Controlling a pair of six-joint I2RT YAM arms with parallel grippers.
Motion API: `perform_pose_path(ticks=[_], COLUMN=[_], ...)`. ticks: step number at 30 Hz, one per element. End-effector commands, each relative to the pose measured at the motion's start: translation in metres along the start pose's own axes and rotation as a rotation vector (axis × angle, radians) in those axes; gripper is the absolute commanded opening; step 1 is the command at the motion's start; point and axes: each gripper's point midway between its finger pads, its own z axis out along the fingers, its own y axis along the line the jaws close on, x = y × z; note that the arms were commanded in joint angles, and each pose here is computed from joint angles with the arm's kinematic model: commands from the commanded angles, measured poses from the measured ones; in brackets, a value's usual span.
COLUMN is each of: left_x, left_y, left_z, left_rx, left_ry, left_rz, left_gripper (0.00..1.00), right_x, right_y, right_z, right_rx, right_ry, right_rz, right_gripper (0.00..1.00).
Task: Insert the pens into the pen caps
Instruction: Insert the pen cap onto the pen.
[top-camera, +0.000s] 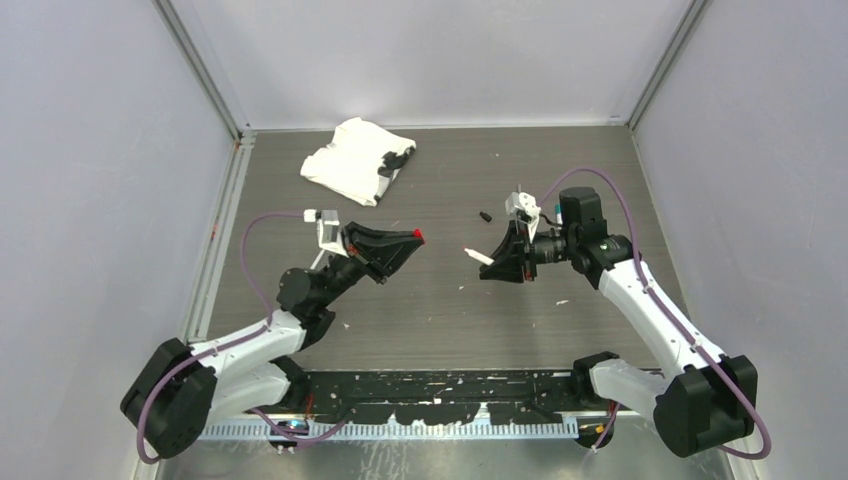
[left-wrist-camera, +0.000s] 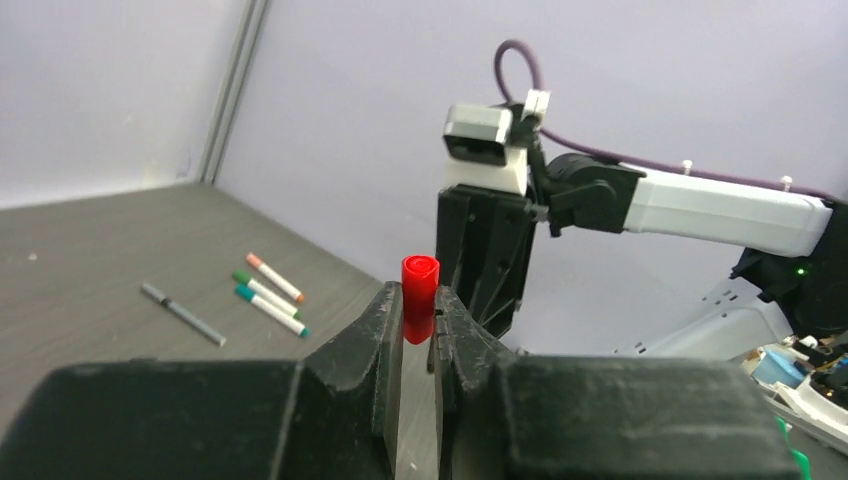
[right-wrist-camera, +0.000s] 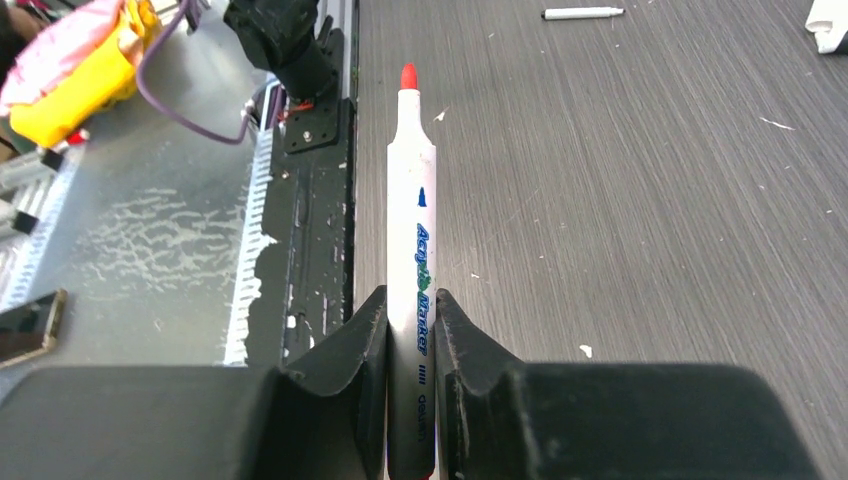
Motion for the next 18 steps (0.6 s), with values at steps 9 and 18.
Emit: perform_pose_path(ticks=[9,18], left_x=[-0.028,-0.057], left_y=[-0.031,0.005], left_z=[0.036,0.049], left_rx=[0.006,-0.218], left_ry=[-0.237,-0.436], left_rz=[0.111,-0.211], left_gripper=[0.01,0.01], right_x=[-0.001,-0.043], right_y=[0.012,0.007], right_z=[0.002,-0.004], right_rx=[-0.074,0.039], right_ry=[-0.017,-0.038], right_rz=[-0.172,-0.032], right_gripper=[0.01,0.01])
